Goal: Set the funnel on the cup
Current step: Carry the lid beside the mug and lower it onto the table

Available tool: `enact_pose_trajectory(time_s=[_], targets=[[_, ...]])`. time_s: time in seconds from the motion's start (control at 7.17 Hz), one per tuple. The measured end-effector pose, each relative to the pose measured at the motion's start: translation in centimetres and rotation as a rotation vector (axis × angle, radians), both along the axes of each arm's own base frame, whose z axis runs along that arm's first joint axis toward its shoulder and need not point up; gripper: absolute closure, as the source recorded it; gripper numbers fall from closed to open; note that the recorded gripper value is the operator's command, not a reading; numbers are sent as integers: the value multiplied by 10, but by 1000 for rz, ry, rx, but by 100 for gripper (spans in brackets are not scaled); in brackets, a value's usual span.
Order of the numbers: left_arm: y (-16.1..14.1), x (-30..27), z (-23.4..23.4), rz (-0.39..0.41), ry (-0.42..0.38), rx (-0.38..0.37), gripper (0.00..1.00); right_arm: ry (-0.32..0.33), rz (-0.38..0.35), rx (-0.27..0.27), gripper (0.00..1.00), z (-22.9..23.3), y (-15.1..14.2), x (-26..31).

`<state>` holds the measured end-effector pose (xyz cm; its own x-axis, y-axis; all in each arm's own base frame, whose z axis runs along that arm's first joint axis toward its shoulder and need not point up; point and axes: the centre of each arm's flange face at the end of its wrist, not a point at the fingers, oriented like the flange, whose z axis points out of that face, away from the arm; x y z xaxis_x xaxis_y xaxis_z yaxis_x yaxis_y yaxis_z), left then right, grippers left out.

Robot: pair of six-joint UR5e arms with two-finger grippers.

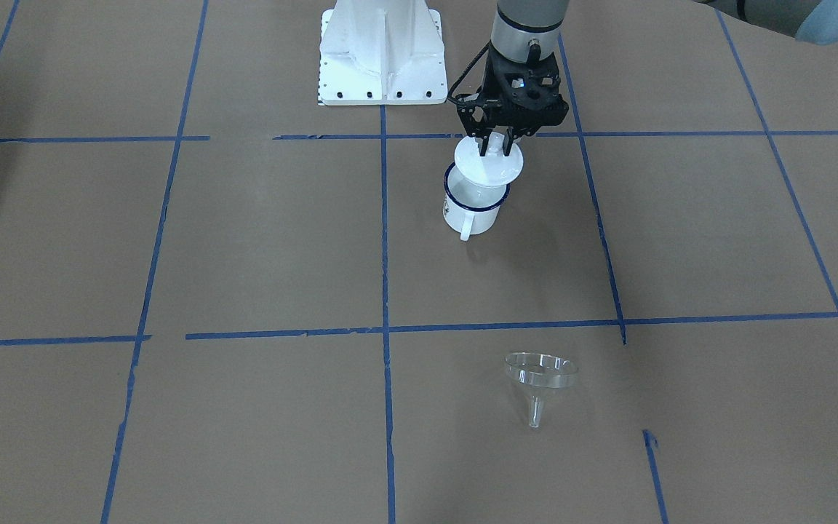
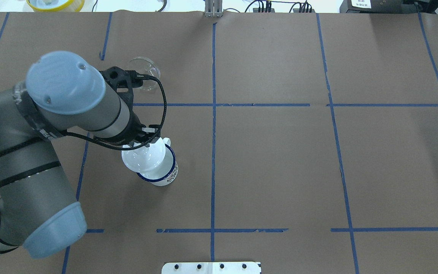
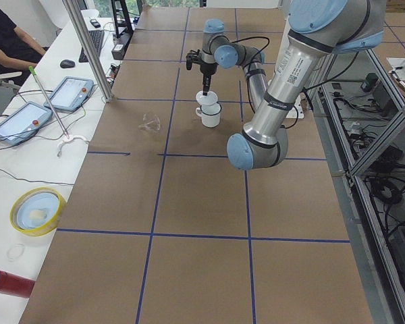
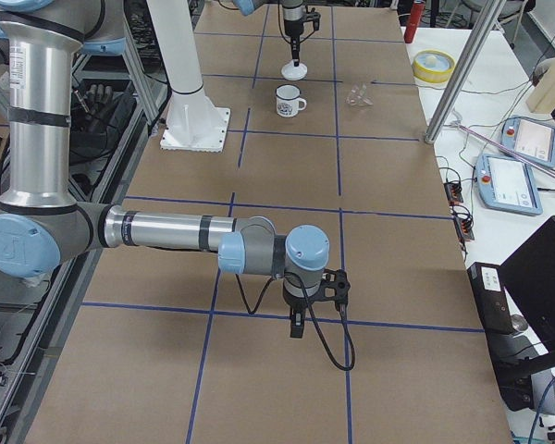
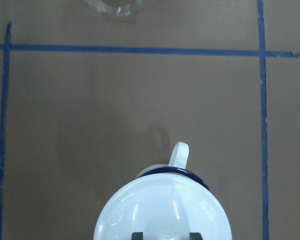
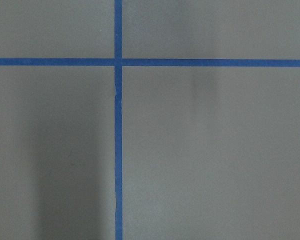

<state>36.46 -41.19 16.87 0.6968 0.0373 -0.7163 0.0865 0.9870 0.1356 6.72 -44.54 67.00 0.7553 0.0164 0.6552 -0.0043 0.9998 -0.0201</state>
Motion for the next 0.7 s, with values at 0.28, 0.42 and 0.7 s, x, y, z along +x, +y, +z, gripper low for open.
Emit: enact_pose_trajectory(time_s=[0.28, 0.42, 0.7], targets=[[-10, -21, 61, 44, -42, 69, 100, 0, 0, 0, 0, 0, 0, 0], [-7, -28, 108, 47, -30, 90, 100, 0, 0, -1, 0, 0, 0, 0], [-13, -19, 188, 37, -10, 93, 100, 0, 0, 0, 0, 0, 0, 0]])
